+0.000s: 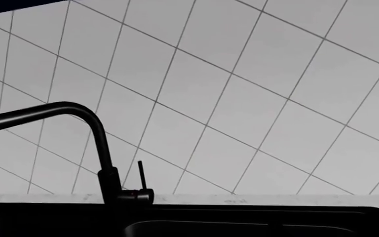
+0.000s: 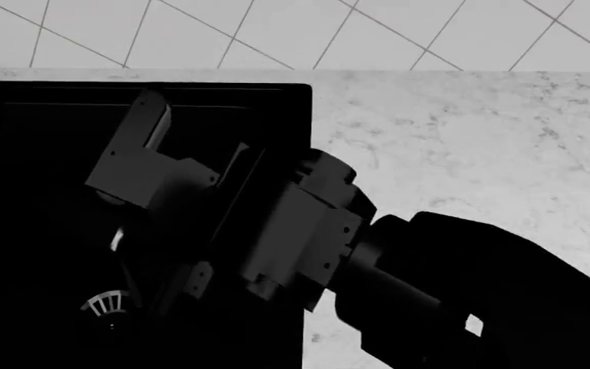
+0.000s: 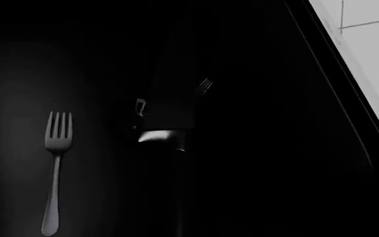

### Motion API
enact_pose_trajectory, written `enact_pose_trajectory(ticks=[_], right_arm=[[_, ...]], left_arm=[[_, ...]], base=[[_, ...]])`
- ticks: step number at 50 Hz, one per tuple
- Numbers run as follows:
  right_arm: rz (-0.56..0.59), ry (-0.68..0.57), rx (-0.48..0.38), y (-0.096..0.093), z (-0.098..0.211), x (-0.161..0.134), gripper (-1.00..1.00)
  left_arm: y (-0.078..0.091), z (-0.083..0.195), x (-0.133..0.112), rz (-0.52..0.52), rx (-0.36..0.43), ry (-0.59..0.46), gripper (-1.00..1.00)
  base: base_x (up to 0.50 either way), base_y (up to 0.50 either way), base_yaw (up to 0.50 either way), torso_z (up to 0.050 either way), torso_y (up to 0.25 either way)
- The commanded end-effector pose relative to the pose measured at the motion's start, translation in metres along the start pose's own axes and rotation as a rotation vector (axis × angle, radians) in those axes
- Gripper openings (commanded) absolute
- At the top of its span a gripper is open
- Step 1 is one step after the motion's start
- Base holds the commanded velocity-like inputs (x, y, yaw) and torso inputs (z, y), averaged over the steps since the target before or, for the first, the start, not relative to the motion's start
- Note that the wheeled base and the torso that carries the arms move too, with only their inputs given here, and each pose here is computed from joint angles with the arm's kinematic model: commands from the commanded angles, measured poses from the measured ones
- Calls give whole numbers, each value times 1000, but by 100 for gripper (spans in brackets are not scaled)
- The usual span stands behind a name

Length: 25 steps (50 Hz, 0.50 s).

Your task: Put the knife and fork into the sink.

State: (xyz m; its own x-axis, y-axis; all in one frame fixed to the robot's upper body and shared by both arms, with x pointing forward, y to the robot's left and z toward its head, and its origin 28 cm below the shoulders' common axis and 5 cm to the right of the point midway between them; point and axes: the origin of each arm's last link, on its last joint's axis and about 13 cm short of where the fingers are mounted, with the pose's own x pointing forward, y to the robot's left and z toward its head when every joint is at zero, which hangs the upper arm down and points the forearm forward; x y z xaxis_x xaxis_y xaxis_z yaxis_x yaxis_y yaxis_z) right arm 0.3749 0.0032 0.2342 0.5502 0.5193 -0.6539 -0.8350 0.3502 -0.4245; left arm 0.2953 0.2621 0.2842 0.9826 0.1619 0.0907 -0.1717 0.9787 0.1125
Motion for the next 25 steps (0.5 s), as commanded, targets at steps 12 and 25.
enact_pose_trajectory(ticks=[12,25], right_arm=[[110,11,-88,46,-16,46,-100],[156,29,-64,61,-30,56,-100]], left_arm=[[-1,-4,2,0,-5,10,100],[0,-4,1,1,-7,12,100]], base=[[0,0,0,0,0],[0,1,1,0,1]])
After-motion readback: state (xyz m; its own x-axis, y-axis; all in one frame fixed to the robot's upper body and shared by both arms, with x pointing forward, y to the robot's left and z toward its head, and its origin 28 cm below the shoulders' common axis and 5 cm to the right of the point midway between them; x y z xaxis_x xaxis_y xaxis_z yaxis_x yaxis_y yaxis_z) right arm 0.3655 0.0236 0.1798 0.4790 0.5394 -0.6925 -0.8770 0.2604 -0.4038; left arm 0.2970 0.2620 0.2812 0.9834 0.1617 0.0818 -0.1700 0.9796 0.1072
